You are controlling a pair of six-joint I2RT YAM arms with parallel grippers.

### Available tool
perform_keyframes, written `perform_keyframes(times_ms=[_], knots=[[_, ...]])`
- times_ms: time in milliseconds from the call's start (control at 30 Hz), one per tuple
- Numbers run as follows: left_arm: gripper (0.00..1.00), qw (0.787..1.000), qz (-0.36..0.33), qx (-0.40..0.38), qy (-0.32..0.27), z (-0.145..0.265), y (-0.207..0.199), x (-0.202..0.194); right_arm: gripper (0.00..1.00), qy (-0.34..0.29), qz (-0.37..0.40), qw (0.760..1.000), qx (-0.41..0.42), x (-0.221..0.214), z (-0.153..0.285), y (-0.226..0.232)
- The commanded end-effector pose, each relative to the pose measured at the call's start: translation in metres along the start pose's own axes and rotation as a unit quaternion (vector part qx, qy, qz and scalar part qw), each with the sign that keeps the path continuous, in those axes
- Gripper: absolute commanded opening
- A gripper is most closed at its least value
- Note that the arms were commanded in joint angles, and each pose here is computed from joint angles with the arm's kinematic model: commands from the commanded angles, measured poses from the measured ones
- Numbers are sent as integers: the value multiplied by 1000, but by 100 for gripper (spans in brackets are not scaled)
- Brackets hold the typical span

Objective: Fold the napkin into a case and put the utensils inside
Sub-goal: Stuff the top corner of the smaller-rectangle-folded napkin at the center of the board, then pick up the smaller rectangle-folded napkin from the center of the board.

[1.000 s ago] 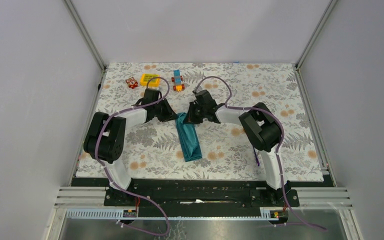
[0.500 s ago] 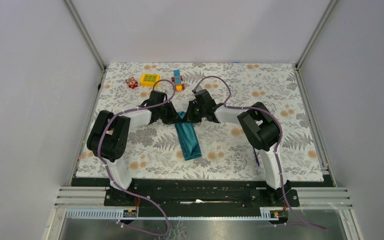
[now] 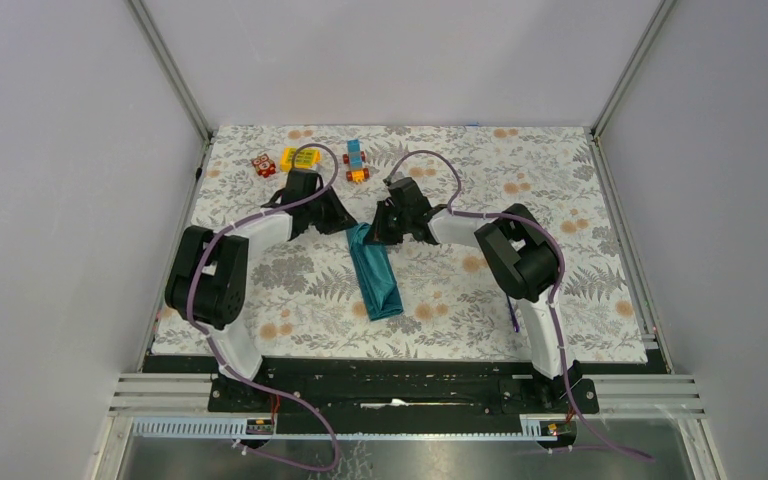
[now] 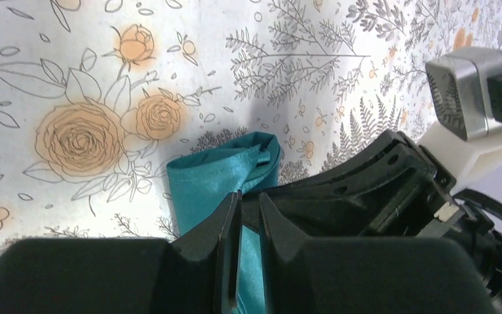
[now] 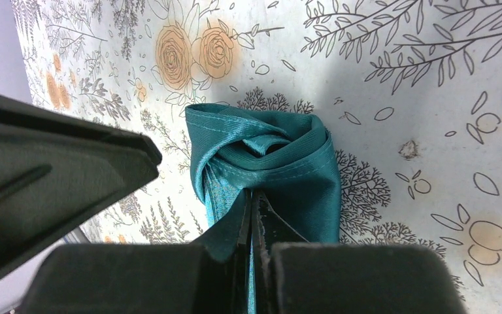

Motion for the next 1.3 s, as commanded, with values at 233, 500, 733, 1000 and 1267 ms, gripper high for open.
perform_keyframes(times_ms=[233, 500, 733, 1000, 1267], knots=[[13, 999, -4, -40, 8, -32, 0, -10, 0, -6, 29, 1000, 2, 8, -5, 9], [10, 999, 21, 22, 37, -34, 31, -37, 15, 10, 94, 995, -14, 0, 23, 25], [9, 998, 32, 41, 40, -30, 45, -44, 50, 45, 173, 984, -19, -22, 66, 40], [9, 998, 32, 32, 39, -30, 41, -37, 73, 16, 272, 952, -139, -72, 69, 46], [8, 998, 32, 32, 39, -29, 41, -34, 71, -20, 268, 943, -194, -95, 56, 46]])
Point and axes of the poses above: each gripper's point midway between its finger pads, its own z axis back along the fingers, its own y axis along the line the jaws close on, x = y × z, the point moved 8 cm from there along z, back along the fingers, and after that the axes turned 13 degrees about -z, right-handed, at the moved point
